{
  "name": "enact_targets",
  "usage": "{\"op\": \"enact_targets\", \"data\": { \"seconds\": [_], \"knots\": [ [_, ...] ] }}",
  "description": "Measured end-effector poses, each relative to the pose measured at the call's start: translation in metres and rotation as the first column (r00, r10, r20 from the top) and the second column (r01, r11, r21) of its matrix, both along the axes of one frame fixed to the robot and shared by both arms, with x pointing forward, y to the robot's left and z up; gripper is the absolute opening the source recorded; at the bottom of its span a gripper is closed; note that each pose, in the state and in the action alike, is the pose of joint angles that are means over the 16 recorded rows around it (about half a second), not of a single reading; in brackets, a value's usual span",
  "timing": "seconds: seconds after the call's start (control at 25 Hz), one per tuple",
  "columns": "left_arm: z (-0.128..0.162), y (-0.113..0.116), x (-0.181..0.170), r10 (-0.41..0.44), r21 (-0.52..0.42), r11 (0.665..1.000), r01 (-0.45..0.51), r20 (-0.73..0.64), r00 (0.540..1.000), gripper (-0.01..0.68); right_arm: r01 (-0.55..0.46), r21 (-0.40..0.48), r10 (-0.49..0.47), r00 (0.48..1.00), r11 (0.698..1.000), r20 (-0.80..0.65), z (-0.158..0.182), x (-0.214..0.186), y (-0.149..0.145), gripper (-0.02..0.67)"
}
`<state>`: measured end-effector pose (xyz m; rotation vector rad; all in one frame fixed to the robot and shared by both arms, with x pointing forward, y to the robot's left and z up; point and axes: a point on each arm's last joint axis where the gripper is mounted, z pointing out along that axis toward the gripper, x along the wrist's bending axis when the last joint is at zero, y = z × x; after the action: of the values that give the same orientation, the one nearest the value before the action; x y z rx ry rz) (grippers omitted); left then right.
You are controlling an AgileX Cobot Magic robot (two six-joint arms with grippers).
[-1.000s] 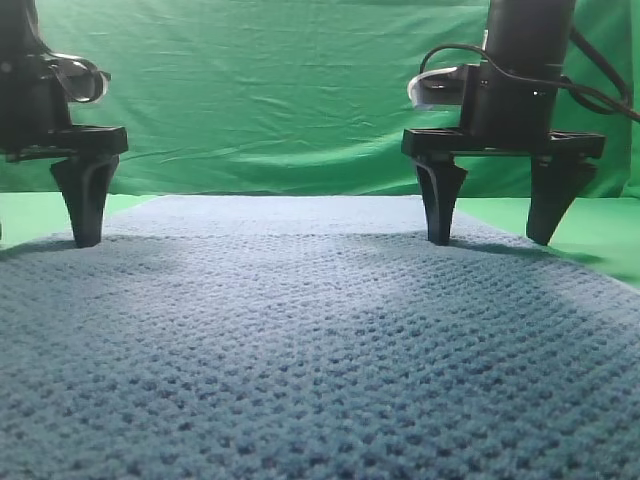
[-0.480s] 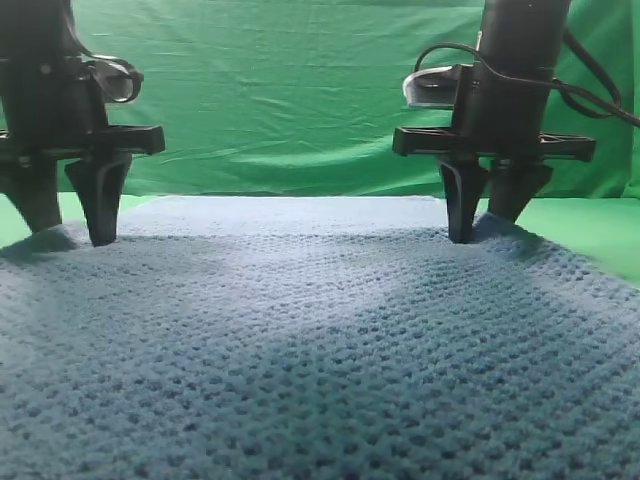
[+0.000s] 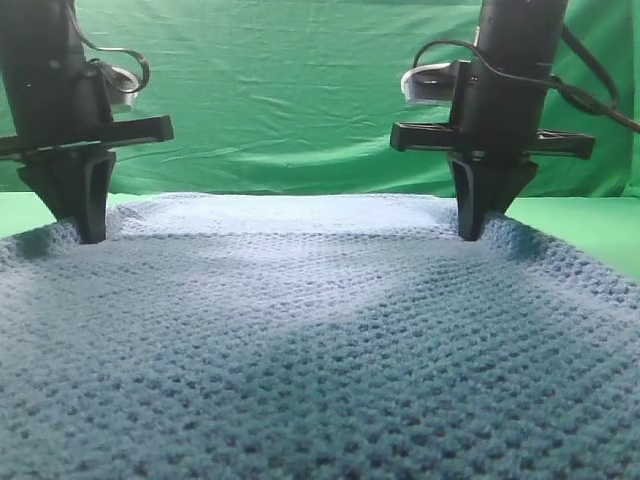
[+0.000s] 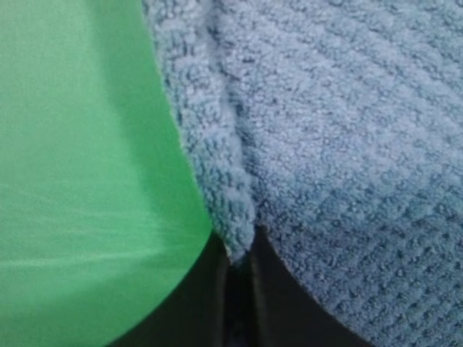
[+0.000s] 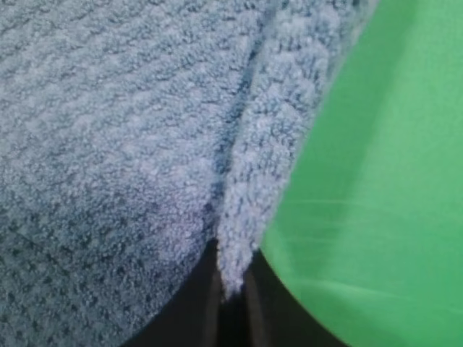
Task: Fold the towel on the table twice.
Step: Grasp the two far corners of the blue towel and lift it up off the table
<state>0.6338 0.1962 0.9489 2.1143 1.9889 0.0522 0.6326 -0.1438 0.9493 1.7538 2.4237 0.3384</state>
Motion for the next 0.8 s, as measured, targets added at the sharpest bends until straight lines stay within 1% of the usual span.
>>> {"op": "enact_targets", "data": {
  "seconds": [0.08,0.2,0.28,0.36,0.44,0.6,0.72,0.8],
  "knots": [
    [0.018,0.001,0.006,0.008,-0.015,1.0,-0.008,0.039,0.999,0.0,-0.002,0.005,0.002,0.999,1.0,0.039,0.014,0.004,0.0,0.0],
    [0.055,0.001,0.015,0.017,-0.041,0.999,-0.012,0.131,0.991,0.0,-0.006,0.019,0.004,0.992,1.0,0.124,0.044,0.012,-0.001,0.0],
    [0.085,0.0,0.022,0.022,-0.06,0.998,-0.009,0.214,0.977,0.0,-0.009,0.033,0.003,0.981,0.999,0.196,0.069,0.018,0.0,0.0],
    [0.119,-0.001,0.027,0.028,-0.08,0.997,-0.003,0.309,0.951,0.0,-0.013,0.048,-0.001,0.96,0.999,0.281,0.099,0.024,-0.001,0.0],
    [0.154,-0.001,0.029,0.036,-0.101,0.995,0.006,0.411,0.911,0.0,-0.02,0.066,-0.006,0.927,0.998,0.376,0.132,0.028,-0.001,0.0],
    [0.219,0.001,0.027,0.062,-0.139,0.99,0.027,0.594,0.802,0.0,-0.041,0.092,-0.017,0.832,0.995,0.554,0.195,0.031,-0.004,0.0],
    [0.25,0.002,0.025,0.08,-0.16,0.986,0.04,0.678,0.731,0.0,-0.056,0.095,-0.017,0.769,0.994,0.639,0.227,0.03,-0.006,0.0],
    [0.261,0.003,0.024,0.089,-0.168,0.985,0.045,0.709,0.699,0.0,-0.063,0.086,-0.011,0.742,0.994,0.67,0.24,0.03,-0.006,0.0]
  ]
}}
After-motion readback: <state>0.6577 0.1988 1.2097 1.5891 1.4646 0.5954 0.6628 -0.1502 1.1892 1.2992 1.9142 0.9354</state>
